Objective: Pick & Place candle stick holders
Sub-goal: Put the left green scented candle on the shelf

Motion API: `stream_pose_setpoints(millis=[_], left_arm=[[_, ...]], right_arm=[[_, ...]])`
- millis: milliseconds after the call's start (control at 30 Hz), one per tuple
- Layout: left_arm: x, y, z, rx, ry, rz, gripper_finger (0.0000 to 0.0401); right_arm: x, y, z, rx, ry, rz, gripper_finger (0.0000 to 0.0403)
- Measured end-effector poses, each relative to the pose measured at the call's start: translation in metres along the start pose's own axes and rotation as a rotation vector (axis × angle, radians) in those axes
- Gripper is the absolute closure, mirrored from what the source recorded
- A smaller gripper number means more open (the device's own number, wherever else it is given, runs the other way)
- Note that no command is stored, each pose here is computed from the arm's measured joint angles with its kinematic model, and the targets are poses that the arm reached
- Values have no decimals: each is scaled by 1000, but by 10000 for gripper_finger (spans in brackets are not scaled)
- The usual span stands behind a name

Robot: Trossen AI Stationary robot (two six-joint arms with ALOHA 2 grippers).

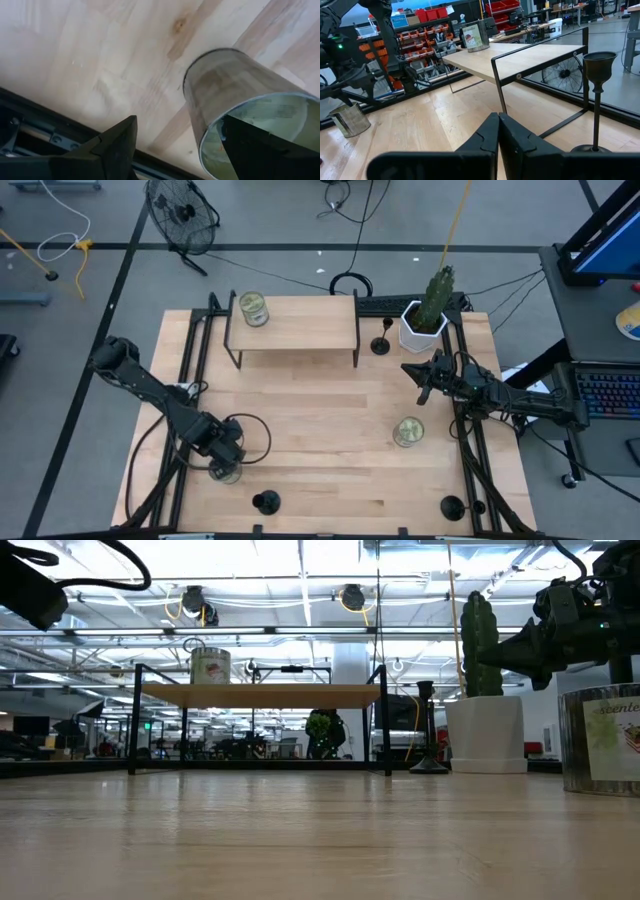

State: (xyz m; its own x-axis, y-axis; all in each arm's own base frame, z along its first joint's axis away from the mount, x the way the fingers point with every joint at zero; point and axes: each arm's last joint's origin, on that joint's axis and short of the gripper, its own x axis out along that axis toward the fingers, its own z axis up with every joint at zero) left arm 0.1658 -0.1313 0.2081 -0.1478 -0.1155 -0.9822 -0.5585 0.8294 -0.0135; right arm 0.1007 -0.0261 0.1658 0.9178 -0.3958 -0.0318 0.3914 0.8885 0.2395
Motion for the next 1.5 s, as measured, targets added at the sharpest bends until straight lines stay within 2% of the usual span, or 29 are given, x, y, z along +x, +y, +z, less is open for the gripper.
stream_pose_setpoints(millis=[167,367,600,1267,1500], left_arm=[[0,-1,0,5,-9,-5,119],[9,-5,3,60,-13,-83,119],[9,-3,2,65,-8,-72,128],[10,-5,4,37,-45,-84,387],[9,-5,7,-30,-43,-103,393]], right_arm=[[0,0,0,0,0,0,399],[0,0,0,0,0,0,399],[0,0,0,0,0,3,399],[0,0,0,0,1,4,399],[0,0,0,0,1,4,399]])
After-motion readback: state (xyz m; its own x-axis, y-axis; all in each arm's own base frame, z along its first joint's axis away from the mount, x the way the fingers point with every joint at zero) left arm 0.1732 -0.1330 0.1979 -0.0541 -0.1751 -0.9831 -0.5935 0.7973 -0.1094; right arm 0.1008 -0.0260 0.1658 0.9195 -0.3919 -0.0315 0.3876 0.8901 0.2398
